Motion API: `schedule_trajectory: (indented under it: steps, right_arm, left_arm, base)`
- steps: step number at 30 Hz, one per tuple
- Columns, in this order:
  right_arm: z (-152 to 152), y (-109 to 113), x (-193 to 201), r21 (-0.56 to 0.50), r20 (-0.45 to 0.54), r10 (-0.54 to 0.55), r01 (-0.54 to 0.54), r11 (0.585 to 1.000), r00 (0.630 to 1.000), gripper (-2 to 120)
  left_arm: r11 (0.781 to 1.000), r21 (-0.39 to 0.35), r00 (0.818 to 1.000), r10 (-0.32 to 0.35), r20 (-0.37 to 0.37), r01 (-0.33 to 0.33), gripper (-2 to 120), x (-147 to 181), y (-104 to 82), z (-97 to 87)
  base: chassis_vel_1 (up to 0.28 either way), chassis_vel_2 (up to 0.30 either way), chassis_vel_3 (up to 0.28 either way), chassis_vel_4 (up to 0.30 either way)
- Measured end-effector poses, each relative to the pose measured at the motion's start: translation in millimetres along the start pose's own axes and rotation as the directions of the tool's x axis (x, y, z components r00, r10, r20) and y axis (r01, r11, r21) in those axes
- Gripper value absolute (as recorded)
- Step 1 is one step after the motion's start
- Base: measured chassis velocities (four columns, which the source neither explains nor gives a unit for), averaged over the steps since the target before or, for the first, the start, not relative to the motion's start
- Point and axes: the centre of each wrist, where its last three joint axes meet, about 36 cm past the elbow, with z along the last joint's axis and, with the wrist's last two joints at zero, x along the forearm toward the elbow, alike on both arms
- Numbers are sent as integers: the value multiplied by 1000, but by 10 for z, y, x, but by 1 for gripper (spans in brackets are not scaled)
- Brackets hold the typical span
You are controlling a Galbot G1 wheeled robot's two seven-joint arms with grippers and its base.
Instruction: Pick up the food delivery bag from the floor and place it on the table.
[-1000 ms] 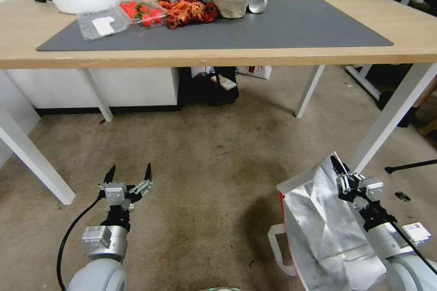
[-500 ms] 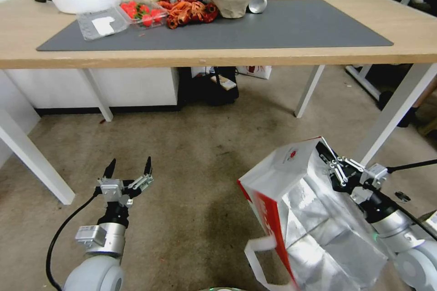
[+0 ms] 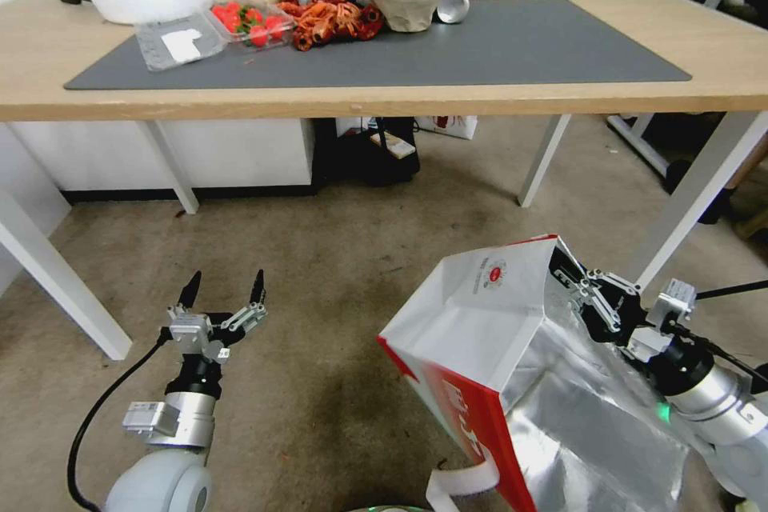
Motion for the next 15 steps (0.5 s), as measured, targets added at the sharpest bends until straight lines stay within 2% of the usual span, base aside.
schedule_trajectory:
  steps: [6, 15]
  right_arm:
    - [-124, 35, -104, -89, 42, -100, 103, 991, 994, 0]
    - [-207, 21, -141, -139, 55, -183, 189, 972, 982, 0]
  left_arm:
    - [1000, -5, 1000, 2, 0, -2, 100, 3, -1, 0]
    - [1000, -16, 1000, 8, -15, -8, 100, 25, -3, -29]
  base:
    - [0, 0, 0, 0]
    - [0, 0, 0, 0]
